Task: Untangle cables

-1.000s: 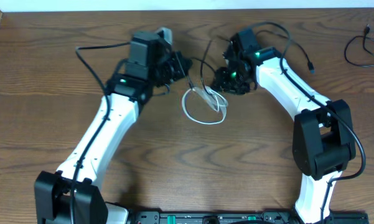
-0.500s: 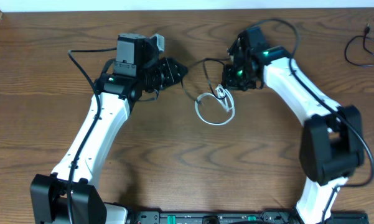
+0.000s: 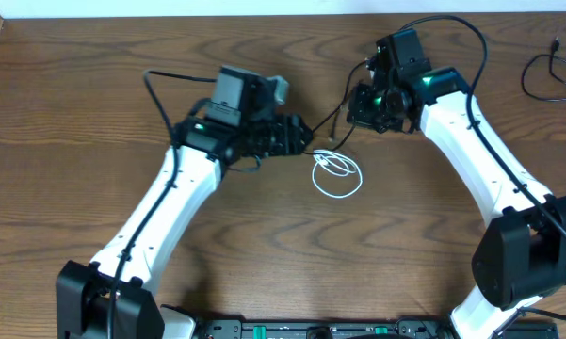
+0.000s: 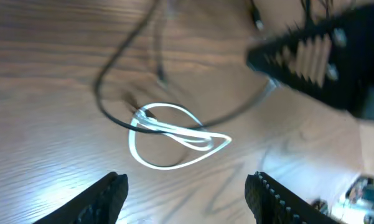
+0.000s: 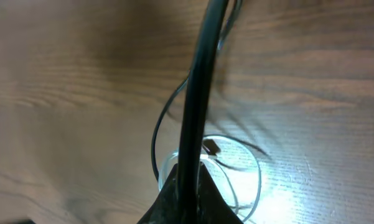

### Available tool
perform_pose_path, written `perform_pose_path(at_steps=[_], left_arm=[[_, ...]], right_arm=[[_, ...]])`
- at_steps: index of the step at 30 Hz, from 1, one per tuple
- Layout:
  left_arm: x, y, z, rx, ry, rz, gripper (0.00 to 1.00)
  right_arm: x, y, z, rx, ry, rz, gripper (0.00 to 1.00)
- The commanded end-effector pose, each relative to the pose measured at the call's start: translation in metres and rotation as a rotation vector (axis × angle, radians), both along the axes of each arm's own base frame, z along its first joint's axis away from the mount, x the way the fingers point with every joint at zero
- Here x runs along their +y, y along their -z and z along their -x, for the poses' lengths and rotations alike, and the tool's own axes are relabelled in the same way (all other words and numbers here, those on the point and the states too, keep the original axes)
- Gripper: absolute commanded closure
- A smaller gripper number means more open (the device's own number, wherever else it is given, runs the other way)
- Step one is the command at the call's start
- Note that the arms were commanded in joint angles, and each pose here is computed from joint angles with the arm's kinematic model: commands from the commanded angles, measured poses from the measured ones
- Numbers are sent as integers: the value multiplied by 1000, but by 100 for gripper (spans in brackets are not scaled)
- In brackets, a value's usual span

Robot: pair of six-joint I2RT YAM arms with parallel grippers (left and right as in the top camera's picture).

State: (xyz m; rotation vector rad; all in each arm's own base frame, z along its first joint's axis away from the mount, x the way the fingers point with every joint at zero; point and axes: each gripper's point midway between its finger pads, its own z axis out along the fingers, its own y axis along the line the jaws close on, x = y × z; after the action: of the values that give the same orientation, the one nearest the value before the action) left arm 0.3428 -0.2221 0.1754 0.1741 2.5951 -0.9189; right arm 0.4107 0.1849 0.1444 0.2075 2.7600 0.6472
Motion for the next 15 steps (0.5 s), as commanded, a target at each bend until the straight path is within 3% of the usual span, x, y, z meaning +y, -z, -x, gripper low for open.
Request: perform_pose_path(at_steps=[1, 8, 13, 15], left_arm=[[-9, -8, 3, -70, 43, -36, 35], [-10, -9, 0, -105, 62, -48, 35], [-11, -10, -1, -132, 85, -57, 34], [-12, -10, -4, -139, 85, -54, 29]], right_arm=[[2, -22, -9, -53, -46, -118, 99], [-44, -128, -26, -313, 39, -233, 99], [-67, -209, -7, -494, 109, -286, 99], [-65, -235, 8, -552, 103, -308, 99]])
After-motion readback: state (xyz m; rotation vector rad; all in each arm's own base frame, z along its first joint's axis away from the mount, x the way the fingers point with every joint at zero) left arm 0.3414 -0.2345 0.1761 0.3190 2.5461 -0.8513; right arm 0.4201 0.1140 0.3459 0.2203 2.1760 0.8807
